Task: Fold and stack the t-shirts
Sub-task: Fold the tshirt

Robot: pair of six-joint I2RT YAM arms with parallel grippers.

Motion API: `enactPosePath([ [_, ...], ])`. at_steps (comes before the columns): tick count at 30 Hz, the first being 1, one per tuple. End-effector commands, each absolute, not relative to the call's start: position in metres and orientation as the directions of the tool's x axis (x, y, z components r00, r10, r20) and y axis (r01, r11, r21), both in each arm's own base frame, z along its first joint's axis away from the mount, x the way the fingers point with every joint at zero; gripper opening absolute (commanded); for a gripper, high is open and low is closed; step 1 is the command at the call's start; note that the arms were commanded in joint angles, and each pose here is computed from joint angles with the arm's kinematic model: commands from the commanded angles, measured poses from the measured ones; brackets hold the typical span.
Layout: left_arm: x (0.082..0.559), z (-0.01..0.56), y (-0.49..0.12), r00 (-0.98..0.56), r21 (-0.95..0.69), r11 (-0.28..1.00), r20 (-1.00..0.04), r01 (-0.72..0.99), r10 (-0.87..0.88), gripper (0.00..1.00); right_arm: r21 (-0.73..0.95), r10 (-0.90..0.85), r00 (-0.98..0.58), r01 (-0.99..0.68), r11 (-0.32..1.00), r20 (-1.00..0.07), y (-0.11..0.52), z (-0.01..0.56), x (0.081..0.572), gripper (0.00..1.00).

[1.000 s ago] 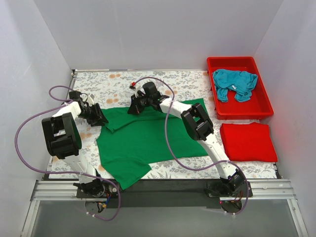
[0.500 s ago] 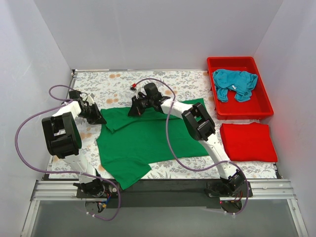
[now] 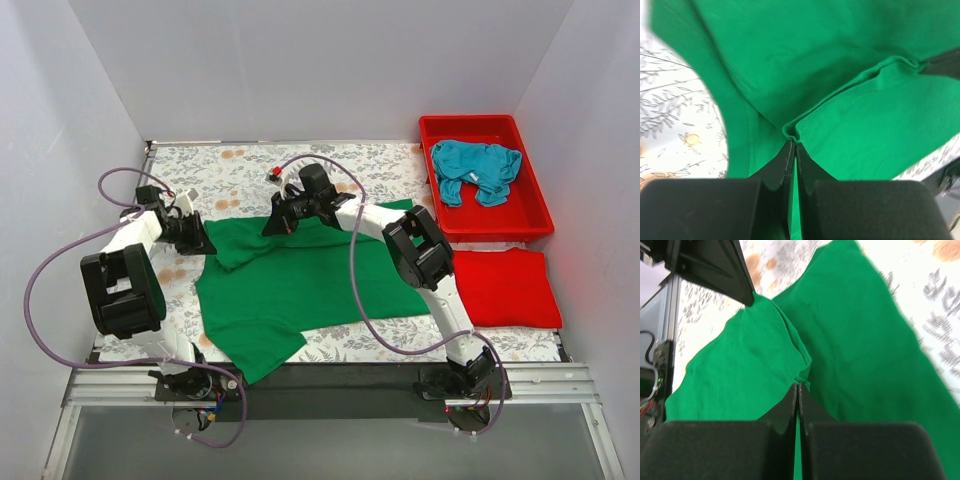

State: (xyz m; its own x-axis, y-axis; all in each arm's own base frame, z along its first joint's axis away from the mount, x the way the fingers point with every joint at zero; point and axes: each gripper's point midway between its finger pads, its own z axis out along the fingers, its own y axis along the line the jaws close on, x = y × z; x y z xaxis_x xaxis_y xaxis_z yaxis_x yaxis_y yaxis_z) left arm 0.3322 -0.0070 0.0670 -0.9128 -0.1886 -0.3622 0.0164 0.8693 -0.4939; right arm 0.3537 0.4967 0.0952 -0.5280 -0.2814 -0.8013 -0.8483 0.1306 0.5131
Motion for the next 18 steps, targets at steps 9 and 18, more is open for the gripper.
enactPosePath([
  [9, 0.276, 0.076, -0.043, -0.914, -0.545, 0.782, -0.400, 0.303, 0.076, 0.00, 0.497, -0.319, -0.471, -0.868, -0.001, -0.823, 0.472, 0.113, 0.307, 0.01],
  [18, 0.251, 0.059, -0.053, -0.910, -0.514, 0.775, -0.372, 0.367, 0.185, 0.00, 0.513, -0.378, -0.470, -0.858, -0.016, -0.798, 0.455, 0.095, 0.289, 0.01],
])
